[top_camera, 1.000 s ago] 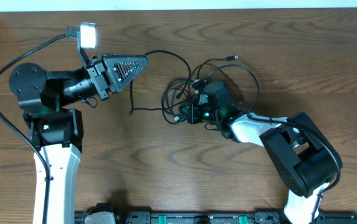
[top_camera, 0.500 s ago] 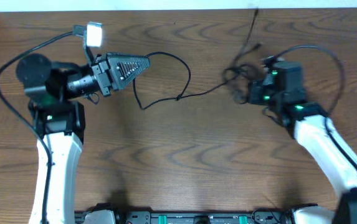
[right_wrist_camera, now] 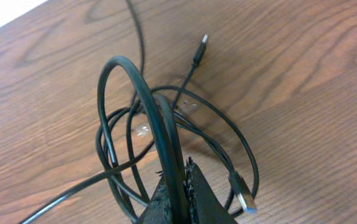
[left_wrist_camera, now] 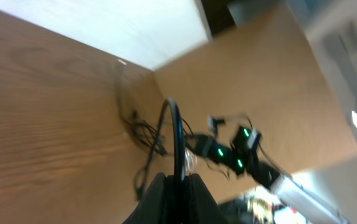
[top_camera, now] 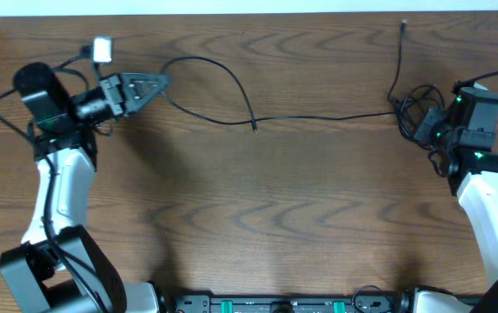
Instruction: Untangle cables
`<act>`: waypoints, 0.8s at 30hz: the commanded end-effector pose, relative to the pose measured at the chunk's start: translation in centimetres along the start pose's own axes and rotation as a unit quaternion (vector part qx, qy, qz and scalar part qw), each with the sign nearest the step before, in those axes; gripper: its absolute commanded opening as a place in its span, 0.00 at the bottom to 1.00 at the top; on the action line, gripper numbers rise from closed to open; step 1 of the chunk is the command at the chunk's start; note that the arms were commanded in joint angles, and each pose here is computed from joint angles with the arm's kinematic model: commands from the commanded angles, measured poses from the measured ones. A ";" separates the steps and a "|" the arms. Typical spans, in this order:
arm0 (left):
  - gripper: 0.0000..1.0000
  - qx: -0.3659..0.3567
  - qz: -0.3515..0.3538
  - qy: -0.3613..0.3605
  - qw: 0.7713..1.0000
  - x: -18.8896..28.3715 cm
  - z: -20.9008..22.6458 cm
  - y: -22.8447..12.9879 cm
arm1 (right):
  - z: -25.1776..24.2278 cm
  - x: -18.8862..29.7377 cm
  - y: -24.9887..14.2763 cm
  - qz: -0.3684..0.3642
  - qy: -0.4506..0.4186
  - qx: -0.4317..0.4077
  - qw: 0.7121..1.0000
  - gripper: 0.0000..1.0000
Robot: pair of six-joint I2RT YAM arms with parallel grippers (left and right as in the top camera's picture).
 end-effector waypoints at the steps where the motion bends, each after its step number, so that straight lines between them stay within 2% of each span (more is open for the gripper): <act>1: 0.07 0.047 -0.067 0.041 0.996 2.1 2.7 1.8 | 1.2 2.3 2.0 -0.039 0.056 0.003 0.998 0.01; 6: 0.07 0.138 -0.127 0.113 0.976 1.8 6.1 2.1 | 2.4 5.1 3.3 -0.073 0.096 0.008 0.993 0.01; 10: 0.07 0.191 -0.127 0.171 0.958 -0.5 8.3 0.5 | 2.6 7.4 3.3 -0.085 0.105 0.010 0.991 0.01; 14: 0.08 0.176 -0.093 0.236 0.951 -4.3 9.8 -2.2 | 3.3 9.1 2.7 -0.081 0.131 0.012 0.988 0.01; 17: 0.09 0.156 -0.075 0.317 0.933 -6.4 11.5 -4.7 | 3.4 9.7 2.1 -0.070 0.138 0.011 0.988 0.01; 19: 0.14 0.141 -0.065 0.372 0.915 -7.3 12.6 -6.3 | 3.4 9.8 1.5 -0.058 0.141 0.010 0.988 0.01; 20: 0.25 0.132 -0.055 0.414 0.899 -7.8 13.2 -7.8 | 3.9 9.8 0.8 -0.041 0.157 0.010 0.987 0.01; 22: 0.41 0.125 -0.038 0.450 0.884 -8.5 13.6 -9.6 | 4.6 10.1 0.3 -0.027 0.186 0.010 0.982 0.01; 24: 0.53 0.125 -0.020 0.461 0.878 -9.0 13.7 -10.8 | 5.2 10.3 0.2 -0.024 0.205 0.010 0.978 0.01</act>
Point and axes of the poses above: each gripper's point midway between its finger pads, its own x axis back along the fingers, its own z axis along the line the jaws close on, y = z × x, the point moved 3 cm from there along x, back along the fingers, and after that the axes turned 11 degrees about x, right-handed, at the moved point
